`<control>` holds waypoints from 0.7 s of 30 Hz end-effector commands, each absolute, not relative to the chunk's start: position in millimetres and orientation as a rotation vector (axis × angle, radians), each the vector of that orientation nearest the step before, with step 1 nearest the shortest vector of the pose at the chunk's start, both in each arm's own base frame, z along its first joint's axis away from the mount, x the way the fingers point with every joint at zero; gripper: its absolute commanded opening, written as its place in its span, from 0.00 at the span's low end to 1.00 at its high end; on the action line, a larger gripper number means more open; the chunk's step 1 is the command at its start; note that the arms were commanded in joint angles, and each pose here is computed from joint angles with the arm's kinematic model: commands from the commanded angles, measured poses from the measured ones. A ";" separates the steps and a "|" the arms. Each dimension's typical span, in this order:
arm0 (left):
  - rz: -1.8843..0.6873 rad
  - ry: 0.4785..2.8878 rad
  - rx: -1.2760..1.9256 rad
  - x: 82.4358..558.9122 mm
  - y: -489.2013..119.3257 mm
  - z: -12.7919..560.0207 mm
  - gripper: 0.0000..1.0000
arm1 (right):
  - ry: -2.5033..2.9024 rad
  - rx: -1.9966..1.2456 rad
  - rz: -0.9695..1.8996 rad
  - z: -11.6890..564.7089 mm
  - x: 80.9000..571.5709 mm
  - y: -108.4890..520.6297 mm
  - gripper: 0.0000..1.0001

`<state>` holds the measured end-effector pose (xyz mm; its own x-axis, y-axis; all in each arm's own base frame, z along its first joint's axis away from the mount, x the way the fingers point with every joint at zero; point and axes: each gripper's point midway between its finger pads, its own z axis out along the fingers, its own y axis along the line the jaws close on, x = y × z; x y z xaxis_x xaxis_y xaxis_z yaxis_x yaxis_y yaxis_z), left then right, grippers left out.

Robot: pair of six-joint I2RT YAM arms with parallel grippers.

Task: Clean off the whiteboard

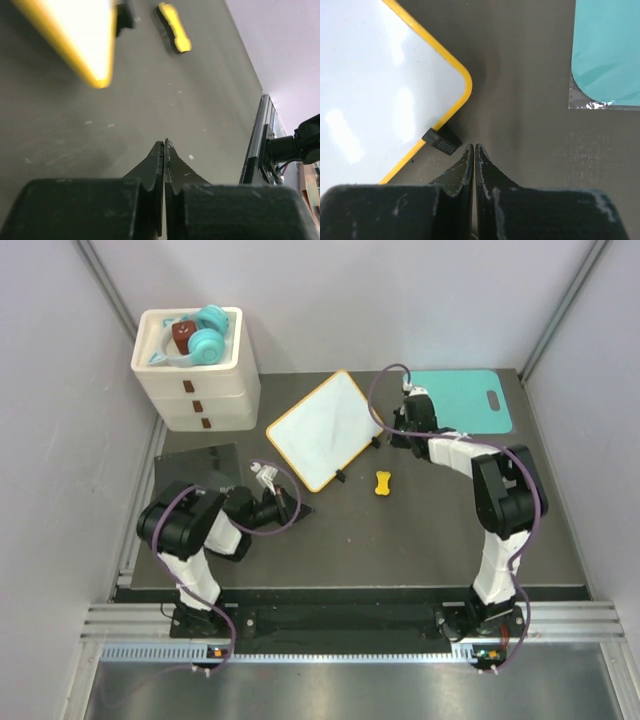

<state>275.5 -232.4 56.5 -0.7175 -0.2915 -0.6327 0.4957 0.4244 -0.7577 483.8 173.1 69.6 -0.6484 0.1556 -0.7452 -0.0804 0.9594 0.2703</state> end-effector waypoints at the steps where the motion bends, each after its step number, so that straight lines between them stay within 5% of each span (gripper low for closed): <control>1: -1.139 1.866 0.212 276.0 -245.6 78.6 0.00 | 2.231 0.114 0.318 68.3 503.7 165.0 0.00; 4: -0.831 1.933 0.255 277.3 -258.8 76.2 0.00 | 2.251 0.129 0.312 57.3 506.7 165.6 0.00; 21: -0.471 2.169 0.028 321.3 -263.8 41.7 0.00 | 2.267 0.076 0.486 52.1 522.9 199.0 0.00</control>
